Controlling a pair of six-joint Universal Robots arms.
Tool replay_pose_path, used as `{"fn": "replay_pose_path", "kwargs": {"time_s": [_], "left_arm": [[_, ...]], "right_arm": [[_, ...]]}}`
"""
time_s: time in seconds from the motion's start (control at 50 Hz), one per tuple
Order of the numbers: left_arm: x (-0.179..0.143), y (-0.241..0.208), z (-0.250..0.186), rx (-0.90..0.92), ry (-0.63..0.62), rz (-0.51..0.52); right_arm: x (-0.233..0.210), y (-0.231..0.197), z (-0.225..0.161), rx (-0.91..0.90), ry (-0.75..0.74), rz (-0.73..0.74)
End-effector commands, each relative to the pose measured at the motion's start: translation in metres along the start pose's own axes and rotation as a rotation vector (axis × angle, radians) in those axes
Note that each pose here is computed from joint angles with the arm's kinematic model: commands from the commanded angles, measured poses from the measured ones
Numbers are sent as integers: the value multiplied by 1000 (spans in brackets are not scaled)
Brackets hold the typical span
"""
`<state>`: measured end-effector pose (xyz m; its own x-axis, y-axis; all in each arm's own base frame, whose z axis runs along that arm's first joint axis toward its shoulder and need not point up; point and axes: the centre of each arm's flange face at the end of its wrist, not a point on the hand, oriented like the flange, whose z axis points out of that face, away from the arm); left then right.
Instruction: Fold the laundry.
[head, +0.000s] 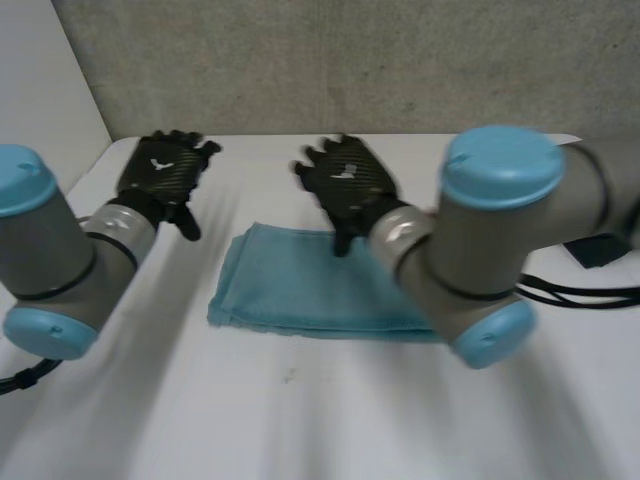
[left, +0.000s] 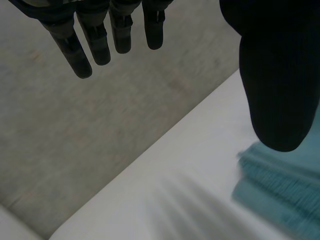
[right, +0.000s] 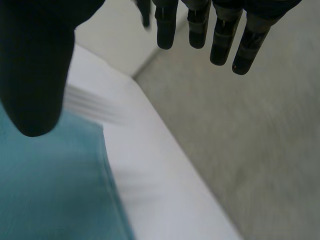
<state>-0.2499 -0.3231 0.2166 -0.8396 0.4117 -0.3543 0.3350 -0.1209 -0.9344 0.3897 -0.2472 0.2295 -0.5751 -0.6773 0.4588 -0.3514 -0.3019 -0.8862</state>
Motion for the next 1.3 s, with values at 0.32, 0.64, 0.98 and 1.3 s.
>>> {"fn": "replay_pose_path", "kwargs": {"time_s": [0.32,0.64,0.98,1.3], "left_arm": [[88,67,26,-164,63,131],[61,1,-18,-98,-14,52],[-9,-17,-25,-115,-272,-23],[23,-30,-14,-24,-96,-91]], "right_arm": [[55,149,-75,-455,126,244],[61,72,-44,-215,113,-201],[-126,17,-10,198,-399,-383],[11,13,-15,-94,-59,415]]}}
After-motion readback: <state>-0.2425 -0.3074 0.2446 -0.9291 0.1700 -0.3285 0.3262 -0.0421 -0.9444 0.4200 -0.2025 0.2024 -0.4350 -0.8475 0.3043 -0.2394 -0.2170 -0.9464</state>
